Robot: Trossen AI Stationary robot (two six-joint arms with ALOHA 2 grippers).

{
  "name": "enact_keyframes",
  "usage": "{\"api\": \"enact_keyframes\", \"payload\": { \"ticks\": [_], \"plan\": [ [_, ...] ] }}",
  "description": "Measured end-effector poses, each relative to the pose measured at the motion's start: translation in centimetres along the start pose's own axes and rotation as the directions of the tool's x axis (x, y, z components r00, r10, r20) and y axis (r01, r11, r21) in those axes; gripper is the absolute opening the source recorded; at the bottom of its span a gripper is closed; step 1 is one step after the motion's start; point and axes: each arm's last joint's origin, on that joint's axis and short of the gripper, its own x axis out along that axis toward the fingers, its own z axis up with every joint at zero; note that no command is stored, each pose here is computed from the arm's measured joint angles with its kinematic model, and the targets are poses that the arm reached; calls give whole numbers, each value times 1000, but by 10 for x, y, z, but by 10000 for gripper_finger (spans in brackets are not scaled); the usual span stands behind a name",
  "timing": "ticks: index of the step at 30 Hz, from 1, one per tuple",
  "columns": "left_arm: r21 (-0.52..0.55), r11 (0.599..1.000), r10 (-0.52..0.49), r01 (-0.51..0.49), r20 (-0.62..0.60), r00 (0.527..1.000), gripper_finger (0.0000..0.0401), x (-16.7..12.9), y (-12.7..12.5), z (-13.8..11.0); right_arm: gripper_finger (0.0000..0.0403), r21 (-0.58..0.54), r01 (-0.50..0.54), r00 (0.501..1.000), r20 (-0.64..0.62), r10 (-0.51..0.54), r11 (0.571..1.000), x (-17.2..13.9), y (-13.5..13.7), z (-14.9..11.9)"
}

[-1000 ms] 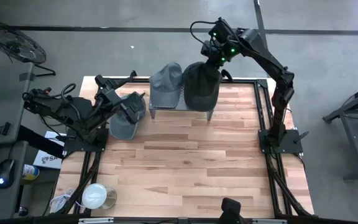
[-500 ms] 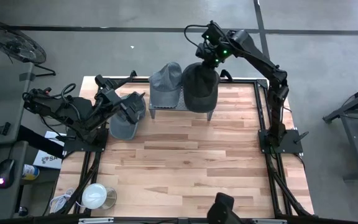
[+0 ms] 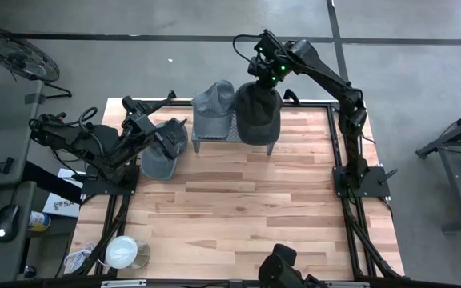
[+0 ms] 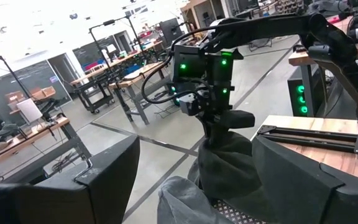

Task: Pick & Place hat
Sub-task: Stack the black cap on top of the black cap on the shelf

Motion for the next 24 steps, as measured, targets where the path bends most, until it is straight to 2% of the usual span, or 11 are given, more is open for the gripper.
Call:
{"api": "enact_keyframes", "payload": {
  "ticks": [9,18,24],
  "plan": [
    [0,1000,0,0,0,1000,308,0,0,0,97,28,-29,1000,6,29,999,0,1,0],
    [-6,1000,0,0,2,1000,308,0,0,0,173,69,-73,997,18,72,995,-2,2,0],
    [-6,1000,-1,2,3,1000,308,0,0,1,206,69,-32,999,25,30,997,-12,4,-1]
  ]
}}
